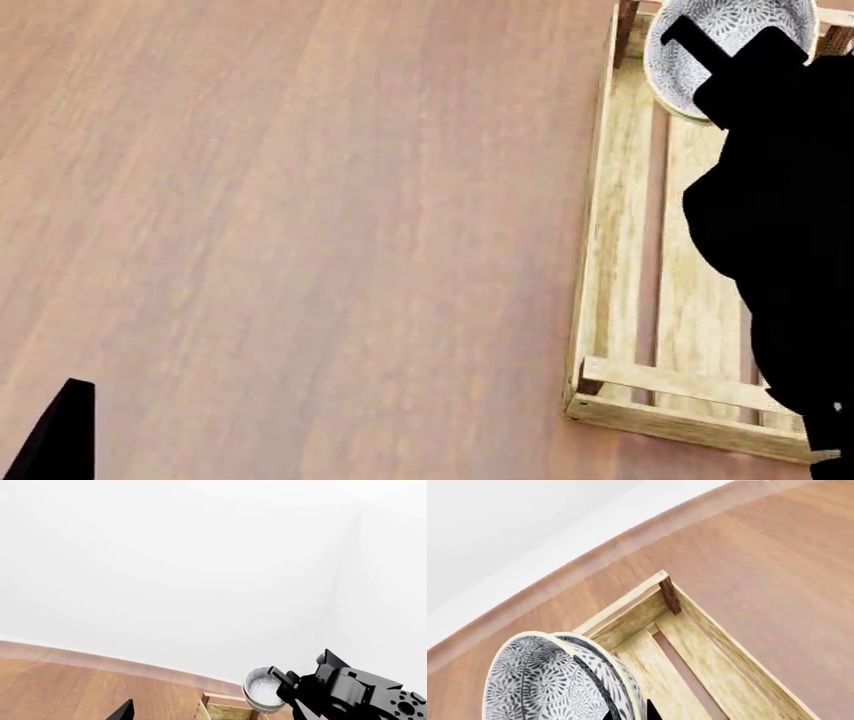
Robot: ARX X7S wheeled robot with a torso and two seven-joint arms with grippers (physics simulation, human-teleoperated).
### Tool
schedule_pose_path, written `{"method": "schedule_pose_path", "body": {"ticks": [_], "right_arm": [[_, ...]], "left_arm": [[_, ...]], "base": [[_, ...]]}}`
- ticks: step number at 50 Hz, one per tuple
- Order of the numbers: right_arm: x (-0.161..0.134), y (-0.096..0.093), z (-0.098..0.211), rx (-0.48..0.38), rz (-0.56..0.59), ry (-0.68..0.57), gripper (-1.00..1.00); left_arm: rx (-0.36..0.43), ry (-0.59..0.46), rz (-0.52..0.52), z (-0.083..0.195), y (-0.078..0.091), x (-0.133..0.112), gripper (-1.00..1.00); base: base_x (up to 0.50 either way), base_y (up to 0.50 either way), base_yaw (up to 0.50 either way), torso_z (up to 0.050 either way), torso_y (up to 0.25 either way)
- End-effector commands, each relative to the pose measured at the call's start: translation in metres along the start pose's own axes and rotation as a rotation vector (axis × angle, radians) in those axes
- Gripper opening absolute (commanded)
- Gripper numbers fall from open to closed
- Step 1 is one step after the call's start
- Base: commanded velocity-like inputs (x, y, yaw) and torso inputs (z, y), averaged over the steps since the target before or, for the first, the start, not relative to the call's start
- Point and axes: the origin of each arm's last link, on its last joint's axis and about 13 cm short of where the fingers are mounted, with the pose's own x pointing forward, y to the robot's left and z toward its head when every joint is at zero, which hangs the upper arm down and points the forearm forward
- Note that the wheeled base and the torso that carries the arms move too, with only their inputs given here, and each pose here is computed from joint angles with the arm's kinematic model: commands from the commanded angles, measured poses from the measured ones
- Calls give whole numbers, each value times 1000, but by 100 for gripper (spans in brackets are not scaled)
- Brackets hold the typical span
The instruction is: Stack the right bowl on the left bowl and place them in the tray.
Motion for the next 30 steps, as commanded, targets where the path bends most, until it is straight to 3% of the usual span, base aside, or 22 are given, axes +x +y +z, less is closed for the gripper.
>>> {"method": "schedule_pose_path", "body": {"ticks": [1, 26, 30], "right_arm": [[10, 3, 5, 61, -83, 12, -100], [40, 25, 1, 106, -194, 71, -100], [46, 27, 4, 150, -229, 89, -100]], "left_arm": [[-3, 3, 2, -1, 0, 0, 100], [-10, 15, -1, -5, 0, -1, 100], [-11, 15, -1, -5, -1, 0, 100]], "base": [[0, 0, 0, 0, 10], [0, 0, 0, 0, 1], [0, 0, 0, 0, 0]]}}
